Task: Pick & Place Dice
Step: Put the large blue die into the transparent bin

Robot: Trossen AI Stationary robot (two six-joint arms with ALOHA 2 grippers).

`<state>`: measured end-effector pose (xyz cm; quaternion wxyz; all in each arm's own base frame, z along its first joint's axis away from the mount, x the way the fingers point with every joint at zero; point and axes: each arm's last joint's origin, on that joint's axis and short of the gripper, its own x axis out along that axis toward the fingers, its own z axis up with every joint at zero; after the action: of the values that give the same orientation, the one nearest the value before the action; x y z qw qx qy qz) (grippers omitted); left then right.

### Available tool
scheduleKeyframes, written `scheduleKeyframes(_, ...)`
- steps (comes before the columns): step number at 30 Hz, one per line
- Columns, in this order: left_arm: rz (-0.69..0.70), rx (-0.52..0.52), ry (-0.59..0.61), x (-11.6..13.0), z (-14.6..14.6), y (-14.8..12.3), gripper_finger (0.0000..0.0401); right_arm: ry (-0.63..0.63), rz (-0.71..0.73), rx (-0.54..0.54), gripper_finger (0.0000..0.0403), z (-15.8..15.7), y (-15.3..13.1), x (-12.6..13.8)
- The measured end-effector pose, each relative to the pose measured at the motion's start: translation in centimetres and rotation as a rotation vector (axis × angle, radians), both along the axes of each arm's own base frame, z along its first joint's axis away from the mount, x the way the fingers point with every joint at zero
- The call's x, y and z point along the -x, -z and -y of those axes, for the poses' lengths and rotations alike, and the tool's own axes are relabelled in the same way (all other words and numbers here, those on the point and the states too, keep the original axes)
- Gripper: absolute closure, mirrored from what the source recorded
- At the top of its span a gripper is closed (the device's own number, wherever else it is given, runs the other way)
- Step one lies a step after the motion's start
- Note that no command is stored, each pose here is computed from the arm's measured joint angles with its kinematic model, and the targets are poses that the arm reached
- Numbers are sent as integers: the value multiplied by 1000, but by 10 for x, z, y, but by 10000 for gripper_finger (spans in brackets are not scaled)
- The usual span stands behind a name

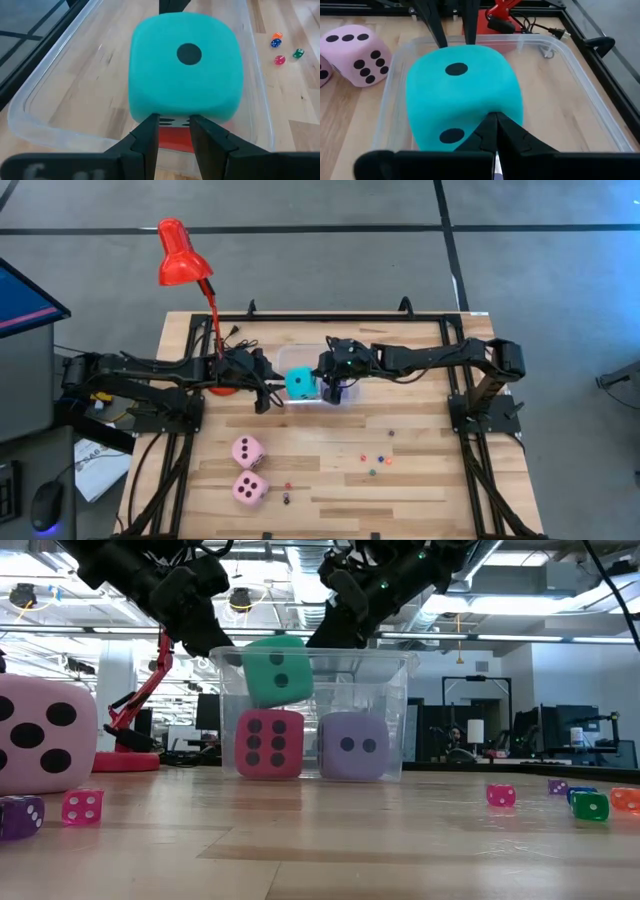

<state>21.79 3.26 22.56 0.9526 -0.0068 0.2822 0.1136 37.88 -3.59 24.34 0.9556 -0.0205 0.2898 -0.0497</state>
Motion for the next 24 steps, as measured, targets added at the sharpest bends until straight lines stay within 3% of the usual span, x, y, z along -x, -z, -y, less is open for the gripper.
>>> scheduleKeyframes(24,45,-29,7,1,0,-7,300,-13,-32,-13,403,-1,5,1)
